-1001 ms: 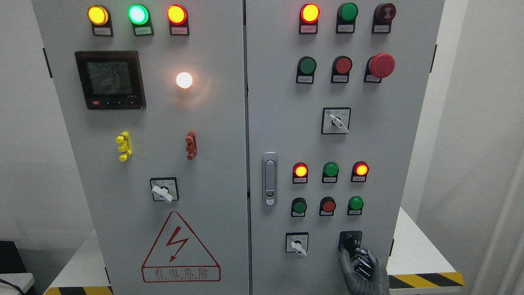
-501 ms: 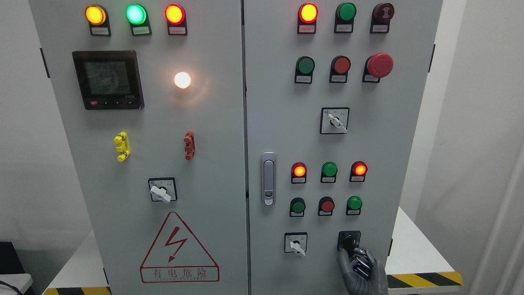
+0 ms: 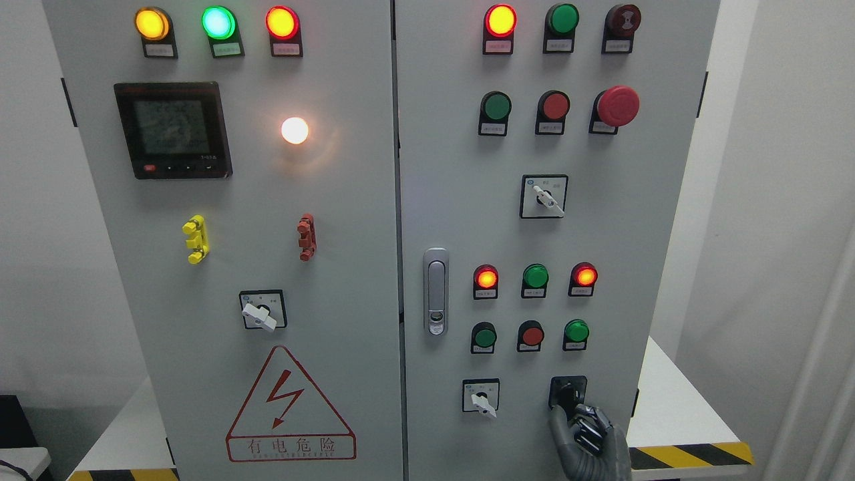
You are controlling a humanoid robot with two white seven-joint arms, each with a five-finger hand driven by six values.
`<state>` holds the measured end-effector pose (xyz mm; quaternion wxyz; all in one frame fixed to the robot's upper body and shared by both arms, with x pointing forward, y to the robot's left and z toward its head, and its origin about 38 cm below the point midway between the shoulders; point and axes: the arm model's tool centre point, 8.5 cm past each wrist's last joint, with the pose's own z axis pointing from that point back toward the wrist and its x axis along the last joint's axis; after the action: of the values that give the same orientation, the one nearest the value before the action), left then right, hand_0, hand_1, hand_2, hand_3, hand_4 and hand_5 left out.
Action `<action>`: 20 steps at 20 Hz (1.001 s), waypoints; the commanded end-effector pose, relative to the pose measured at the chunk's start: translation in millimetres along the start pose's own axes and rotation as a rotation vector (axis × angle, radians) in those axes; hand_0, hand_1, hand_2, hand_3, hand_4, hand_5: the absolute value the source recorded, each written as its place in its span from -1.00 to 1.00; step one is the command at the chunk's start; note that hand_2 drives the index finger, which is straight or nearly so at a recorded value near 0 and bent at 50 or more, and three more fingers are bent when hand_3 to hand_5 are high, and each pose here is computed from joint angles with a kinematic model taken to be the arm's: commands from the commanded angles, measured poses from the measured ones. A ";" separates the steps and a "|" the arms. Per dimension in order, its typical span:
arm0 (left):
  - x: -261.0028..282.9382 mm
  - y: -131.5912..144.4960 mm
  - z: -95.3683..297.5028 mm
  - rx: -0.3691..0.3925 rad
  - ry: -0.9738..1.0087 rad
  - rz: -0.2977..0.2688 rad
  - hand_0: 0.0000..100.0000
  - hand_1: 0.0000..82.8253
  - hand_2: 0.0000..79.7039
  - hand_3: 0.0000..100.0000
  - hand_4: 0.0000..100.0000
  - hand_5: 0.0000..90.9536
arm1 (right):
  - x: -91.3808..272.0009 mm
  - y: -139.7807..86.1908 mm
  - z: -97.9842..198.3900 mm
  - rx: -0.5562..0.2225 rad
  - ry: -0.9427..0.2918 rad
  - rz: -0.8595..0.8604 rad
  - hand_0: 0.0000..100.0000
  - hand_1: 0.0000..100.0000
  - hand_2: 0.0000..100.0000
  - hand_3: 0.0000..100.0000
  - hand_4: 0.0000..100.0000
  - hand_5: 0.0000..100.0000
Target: Trip black knob to open circuit
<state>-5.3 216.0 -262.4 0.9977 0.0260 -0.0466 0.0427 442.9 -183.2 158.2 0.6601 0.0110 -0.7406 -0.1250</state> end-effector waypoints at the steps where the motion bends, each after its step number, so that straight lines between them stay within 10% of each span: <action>1: 5.1 -0.8 -0.5 -0.005 -0.009 -0.034 -0.76 -0.06 -1.00 -1.00 -1.00 -1.00 | 3.3 8.3 1.2 0.062 -0.025 -0.008 0.25 0.59 0.28 0.93 0.94 0.95; 20: 5.0 -0.7 -0.5 -0.005 -0.009 -0.032 -0.76 -0.06 -1.00 -1.00 -1.00 -1.00 | 3.6 7.7 1.6 0.059 -0.036 -0.006 0.23 0.58 0.28 0.93 0.95 0.95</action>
<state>-5.3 216.1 -262.4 0.9977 0.0260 -0.0466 0.0427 442.5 -179.5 158.7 0.6615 0.0133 -0.7401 -0.1201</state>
